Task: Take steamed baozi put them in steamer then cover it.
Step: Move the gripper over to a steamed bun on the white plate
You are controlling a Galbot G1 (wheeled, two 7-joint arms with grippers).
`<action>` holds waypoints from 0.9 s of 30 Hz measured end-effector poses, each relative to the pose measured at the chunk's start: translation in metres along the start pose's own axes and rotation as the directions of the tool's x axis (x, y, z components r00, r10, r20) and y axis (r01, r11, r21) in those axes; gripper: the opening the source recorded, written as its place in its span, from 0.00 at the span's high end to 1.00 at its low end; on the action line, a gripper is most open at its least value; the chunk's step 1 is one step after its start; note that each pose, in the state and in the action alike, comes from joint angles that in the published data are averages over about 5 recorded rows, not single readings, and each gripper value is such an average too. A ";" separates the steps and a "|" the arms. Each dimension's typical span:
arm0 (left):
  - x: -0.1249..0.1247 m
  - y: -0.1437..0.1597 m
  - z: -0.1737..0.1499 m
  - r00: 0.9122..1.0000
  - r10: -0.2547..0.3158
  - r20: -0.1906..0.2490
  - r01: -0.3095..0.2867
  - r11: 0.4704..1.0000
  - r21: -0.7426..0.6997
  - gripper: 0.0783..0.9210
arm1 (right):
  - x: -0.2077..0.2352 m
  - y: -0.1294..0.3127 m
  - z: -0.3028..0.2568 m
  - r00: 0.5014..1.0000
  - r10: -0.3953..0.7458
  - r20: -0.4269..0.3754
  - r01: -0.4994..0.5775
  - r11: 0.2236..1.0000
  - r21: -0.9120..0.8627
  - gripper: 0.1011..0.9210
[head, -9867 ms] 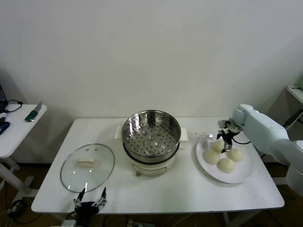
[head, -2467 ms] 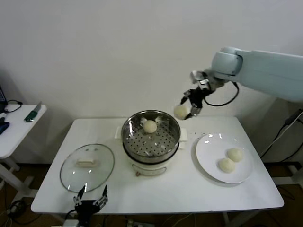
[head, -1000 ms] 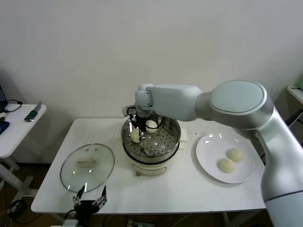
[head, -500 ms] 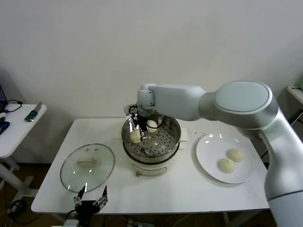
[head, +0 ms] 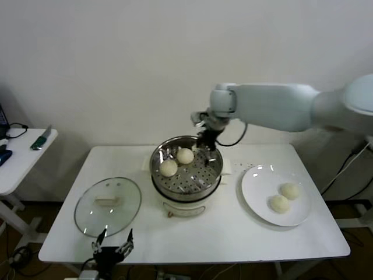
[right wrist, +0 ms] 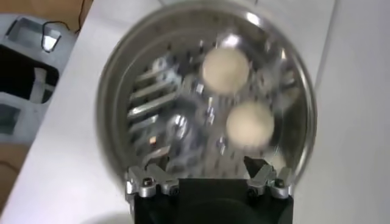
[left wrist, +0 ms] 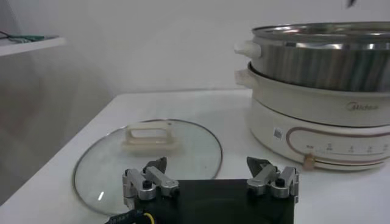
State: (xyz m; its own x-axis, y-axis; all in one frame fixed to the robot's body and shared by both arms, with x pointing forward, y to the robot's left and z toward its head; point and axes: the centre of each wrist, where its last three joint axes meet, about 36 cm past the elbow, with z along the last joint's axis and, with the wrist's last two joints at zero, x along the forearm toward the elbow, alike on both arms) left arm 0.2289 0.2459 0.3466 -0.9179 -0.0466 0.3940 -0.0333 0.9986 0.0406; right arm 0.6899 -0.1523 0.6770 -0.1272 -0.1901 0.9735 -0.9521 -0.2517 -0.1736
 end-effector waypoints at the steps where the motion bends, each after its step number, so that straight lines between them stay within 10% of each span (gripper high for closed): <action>1: 0.000 0.000 0.000 1.000 0.000 0.000 0.000 1.000 0.000 0.12 | 0.004 0.005 0.012 1.000 -0.003 -0.004 0.003 1.000 -0.011 0.12; 27: 0.002 -0.001 0.002 1.000 0.001 -0.005 -0.001 1.000 -0.014 0.12 | -0.069 0.135 0.218 0.983 -0.082 -0.162 0.047 0.977 -0.207 0.12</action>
State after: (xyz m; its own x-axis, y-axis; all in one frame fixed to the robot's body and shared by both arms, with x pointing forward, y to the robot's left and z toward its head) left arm 0.2262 0.2452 0.3459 -0.9158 -0.0462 0.3989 -0.0273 0.9982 0.0529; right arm 0.6313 -0.3802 0.5539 -0.0922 -0.0122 0.9957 -0.9940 -0.0581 -0.0928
